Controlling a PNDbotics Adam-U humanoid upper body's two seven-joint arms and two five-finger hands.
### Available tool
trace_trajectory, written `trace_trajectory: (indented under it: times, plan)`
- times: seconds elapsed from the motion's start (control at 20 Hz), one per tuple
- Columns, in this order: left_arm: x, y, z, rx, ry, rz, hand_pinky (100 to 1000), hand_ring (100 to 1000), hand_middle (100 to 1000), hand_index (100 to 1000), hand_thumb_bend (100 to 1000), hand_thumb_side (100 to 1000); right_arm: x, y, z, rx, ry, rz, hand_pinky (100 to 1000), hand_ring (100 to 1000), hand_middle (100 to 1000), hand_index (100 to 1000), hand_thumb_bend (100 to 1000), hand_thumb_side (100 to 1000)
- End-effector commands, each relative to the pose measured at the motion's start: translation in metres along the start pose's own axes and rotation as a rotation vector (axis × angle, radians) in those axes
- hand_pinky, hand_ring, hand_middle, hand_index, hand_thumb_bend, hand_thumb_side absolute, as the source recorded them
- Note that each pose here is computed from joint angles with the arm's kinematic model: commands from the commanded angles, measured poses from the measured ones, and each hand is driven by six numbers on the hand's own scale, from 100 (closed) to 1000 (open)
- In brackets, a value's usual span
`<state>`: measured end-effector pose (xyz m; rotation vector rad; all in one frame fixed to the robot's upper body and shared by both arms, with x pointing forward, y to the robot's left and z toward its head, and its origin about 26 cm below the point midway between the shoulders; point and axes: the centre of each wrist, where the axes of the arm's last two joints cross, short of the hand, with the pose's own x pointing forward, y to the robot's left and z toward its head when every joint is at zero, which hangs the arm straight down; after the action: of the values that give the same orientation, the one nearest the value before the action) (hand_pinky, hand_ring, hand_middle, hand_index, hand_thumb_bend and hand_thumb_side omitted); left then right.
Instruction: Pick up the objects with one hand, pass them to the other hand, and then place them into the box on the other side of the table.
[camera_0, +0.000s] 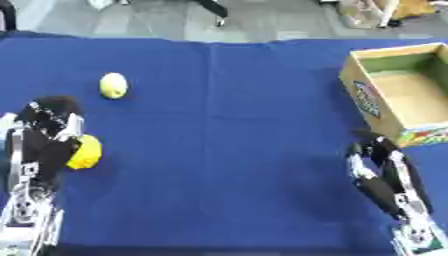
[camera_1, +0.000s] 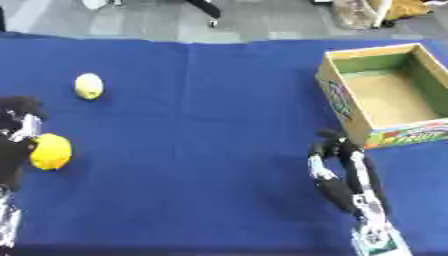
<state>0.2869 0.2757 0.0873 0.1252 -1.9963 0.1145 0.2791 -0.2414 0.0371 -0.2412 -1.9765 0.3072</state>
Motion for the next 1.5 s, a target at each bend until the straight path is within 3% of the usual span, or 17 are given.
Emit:
trace_trajectory:
  times: [0.05, 0.4, 0.6, 0.9, 1.15, 1.5]
  plan:
    - [0.017, 0.017, -0.009, -0.038, -0.052, -0.096, 681, 693, 611, 608, 221, 100, 0.002, -0.003, -0.003, -0.001, -0.012, 0.01, 790, 482, 490, 775, 100, 449]
    - [0.074, 0.063, -0.031, -0.335, -0.123, -0.527, 719, 733, 661, 700, 296, 100, -0.001, -0.006, -0.001, -0.001, -0.003, 0.028, 790, 482, 490, 776, 100, 449]
    - [0.099, 0.08, -0.041, -0.585, -0.061, -0.799, 751, 738, 676, 757, 353, 100, -0.002, -0.009, 0.0, 0.002, 0.001, 0.041, 790, 482, 490, 776, 100, 449]
    - [0.119, 0.086, -0.061, -0.929, 0.068, -1.128, 788, 731, 685, 801, 415, 100, -0.003, -0.011, 0.002, 0.016, 0.004, 0.053, 790, 482, 490, 776, 100, 450]
    - [0.117, 0.09, -0.073, -1.028, 0.123, -1.256, 797, 728, 669, 813, 431, 100, -0.003, -0.011, 0.002, 0.018, 0.003, 0.055, 790, 482, 490, 776, 100, 449]
    - [0.103, 0.095, -0.077, -1.096, 0.19, -1.319, 805, 674, 674, 826, 442, 100, -0.003, -0.011, 0.002, 0.022, 0.002, 0.055, 790, 482, 490, 776, 100, 449]
